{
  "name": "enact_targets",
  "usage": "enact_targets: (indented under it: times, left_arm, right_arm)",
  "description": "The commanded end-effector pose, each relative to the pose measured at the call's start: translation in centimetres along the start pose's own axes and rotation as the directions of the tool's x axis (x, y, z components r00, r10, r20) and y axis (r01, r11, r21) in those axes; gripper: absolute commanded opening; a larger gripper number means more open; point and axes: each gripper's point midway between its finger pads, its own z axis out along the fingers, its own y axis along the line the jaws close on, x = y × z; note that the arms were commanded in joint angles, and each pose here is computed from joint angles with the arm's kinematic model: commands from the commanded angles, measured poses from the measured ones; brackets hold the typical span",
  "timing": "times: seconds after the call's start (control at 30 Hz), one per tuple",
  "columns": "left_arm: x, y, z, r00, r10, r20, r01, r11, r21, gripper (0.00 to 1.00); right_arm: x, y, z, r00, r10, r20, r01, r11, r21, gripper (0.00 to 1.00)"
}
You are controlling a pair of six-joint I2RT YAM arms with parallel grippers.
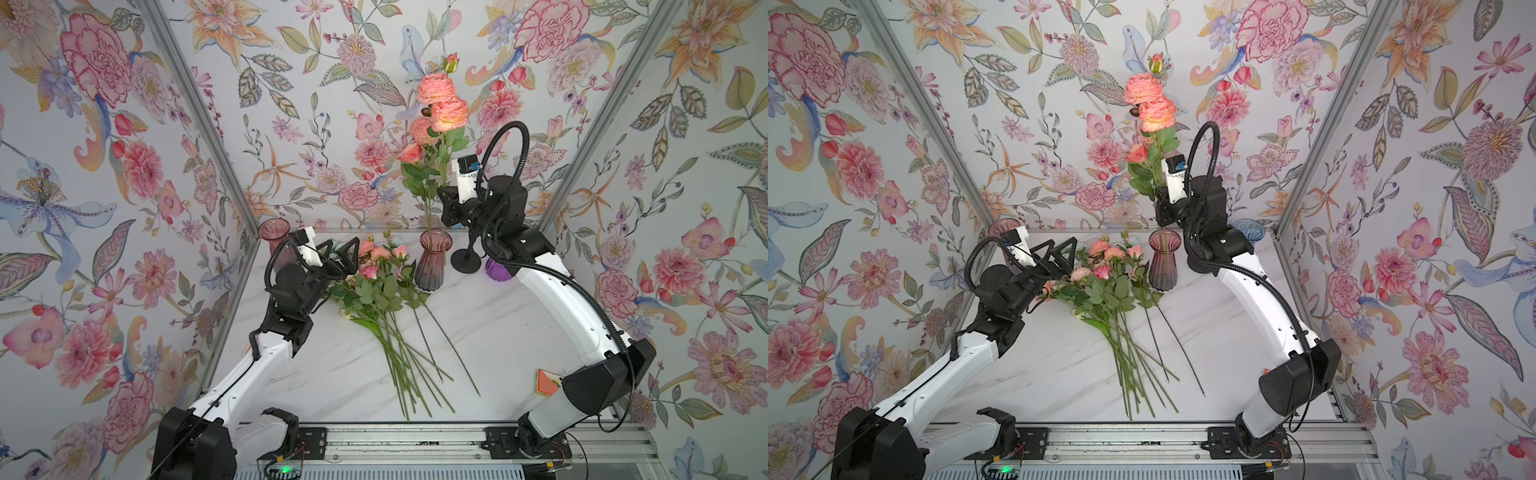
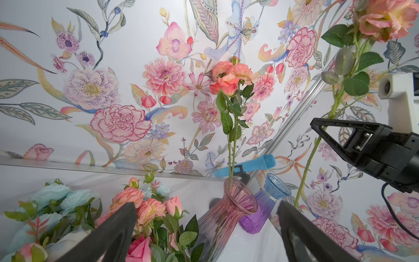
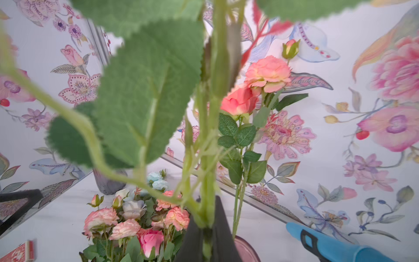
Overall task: Place the pink flowers into the vase
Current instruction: Place the flower in the vase.
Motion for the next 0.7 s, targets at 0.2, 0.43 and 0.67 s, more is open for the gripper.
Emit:
enact_targets:
  times: [0.2,0.43,0.67]
  left_arm:
    - [-2.0,-1.0,-0.4,0.997,0.057,0.043,-0.058,0.998,0.009,1.00]
    - [-2.4,-1.1,-0.8,0.994,0.096,0.049,-0.096,0.995,-0.001,1.00]
    - [-2.4,-0.9,-0.7,0.993,0.108,0.051,-0.108,0.994,-0.007,1.00]
  right_arm:
    - [-2.0,-2.5,1.0,0.989,0.026,0.148,-0.035,0.998,0.056,0.00]
    - [-1.9,-4.2,3.0,0.980,0.049,0.194,-0.067,0.994,0.087,0.00]
    - [1.5,-4.8,5.6,0.983,0.043,0.180,-0.062,0.993,0.102,0.00]
